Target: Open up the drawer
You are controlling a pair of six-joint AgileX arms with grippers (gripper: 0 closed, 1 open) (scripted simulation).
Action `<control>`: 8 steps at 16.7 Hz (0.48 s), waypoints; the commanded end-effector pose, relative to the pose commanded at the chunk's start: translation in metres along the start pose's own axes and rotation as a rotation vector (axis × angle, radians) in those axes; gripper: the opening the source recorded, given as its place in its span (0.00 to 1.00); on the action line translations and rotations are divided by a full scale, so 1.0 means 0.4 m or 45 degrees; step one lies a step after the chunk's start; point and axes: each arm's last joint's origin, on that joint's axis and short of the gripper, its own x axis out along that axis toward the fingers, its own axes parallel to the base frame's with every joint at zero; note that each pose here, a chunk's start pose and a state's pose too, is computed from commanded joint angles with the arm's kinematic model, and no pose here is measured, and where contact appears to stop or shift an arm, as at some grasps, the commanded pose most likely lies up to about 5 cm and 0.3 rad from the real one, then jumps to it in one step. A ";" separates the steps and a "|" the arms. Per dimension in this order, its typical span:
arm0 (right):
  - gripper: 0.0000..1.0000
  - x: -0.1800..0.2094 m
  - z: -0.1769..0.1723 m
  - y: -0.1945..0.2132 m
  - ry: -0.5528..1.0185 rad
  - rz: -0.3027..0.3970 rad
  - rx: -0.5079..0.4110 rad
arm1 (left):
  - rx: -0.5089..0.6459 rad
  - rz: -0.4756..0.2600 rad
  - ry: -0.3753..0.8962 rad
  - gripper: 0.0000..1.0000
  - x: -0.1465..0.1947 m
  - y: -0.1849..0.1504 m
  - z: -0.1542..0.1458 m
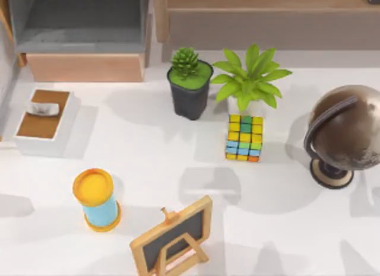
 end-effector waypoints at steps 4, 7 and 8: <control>1.00 0.000 0.000 0.000 0.000 0.000 0.000 | 0.000 0.000 0.000 0.45 0.000 0.000 0.000; 1.00 0.000 0.000 0.000 0.000 0.000 0.000 | 0.000 0.000 0.000 0.68 0.000 0.000 0.000; 1.00 0.000 0.000 0.000 0.000 0.000 0.000 | 0.000 0.000 0.000 0.75 0.000 0.000 0.000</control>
